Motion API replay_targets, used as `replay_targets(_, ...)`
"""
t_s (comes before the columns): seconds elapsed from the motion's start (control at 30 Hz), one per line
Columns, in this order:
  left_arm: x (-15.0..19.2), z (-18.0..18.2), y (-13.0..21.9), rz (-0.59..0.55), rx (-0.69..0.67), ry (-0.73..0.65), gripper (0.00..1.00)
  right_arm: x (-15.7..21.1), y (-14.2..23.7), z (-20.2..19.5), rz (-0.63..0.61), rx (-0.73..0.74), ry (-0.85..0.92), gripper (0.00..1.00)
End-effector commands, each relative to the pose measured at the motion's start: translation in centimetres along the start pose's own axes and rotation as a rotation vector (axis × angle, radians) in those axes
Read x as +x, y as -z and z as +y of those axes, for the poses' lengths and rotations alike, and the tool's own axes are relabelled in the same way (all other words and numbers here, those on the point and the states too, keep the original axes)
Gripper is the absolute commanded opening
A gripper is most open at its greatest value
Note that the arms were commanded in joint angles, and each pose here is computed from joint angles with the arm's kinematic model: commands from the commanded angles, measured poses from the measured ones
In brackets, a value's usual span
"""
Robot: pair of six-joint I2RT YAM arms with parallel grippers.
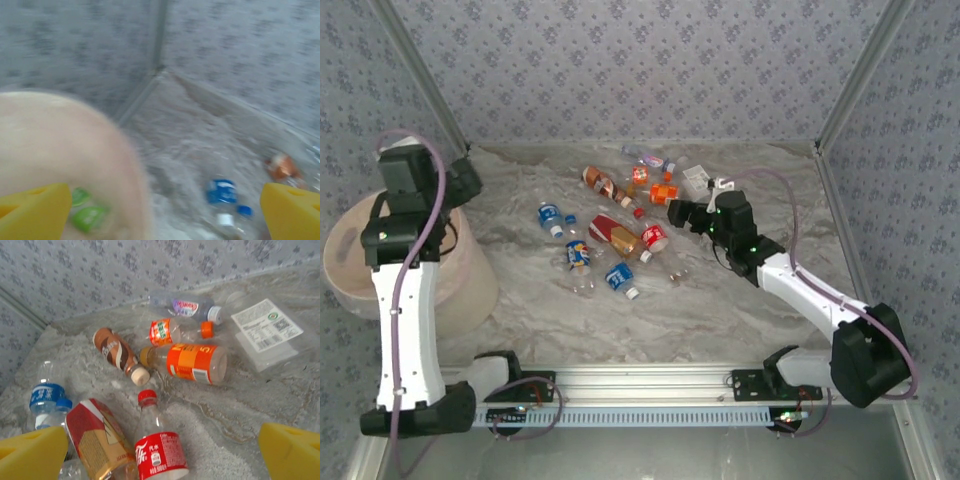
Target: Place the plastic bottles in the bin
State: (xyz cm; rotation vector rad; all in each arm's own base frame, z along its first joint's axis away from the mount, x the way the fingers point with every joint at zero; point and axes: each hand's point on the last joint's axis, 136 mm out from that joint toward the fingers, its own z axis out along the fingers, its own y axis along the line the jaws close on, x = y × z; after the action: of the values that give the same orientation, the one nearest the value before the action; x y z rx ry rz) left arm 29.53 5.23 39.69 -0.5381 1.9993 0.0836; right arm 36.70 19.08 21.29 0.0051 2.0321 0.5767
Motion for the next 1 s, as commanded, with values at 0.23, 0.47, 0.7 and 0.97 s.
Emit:
replay_targets(0.23,2.4,-11.9,0.1,0.038,0.426,0.005,0.98,6.6,0.4,-0.8,0.242,-0.013,0.106,1.0)
replay_targets(0.47,5.6,-15.6,-0.6,0.128,0.612,0.055,0.98,10.7,-0.4,0.0,0.381,-0.029,0.233,0.99)
replay_targets(0.7,9.8,-16.1,-2.2,0.242,0.639,0.078,0.98,13.9,-1.7,-1.0,0.544,0.08,0.317,0.83)
replay_targets(0.97,11.3,-15.8,-2.3,0.275,0.642,0.076,0.98,16.3,-3.3,-1.4,0.682,0.123,0.368,0.82)
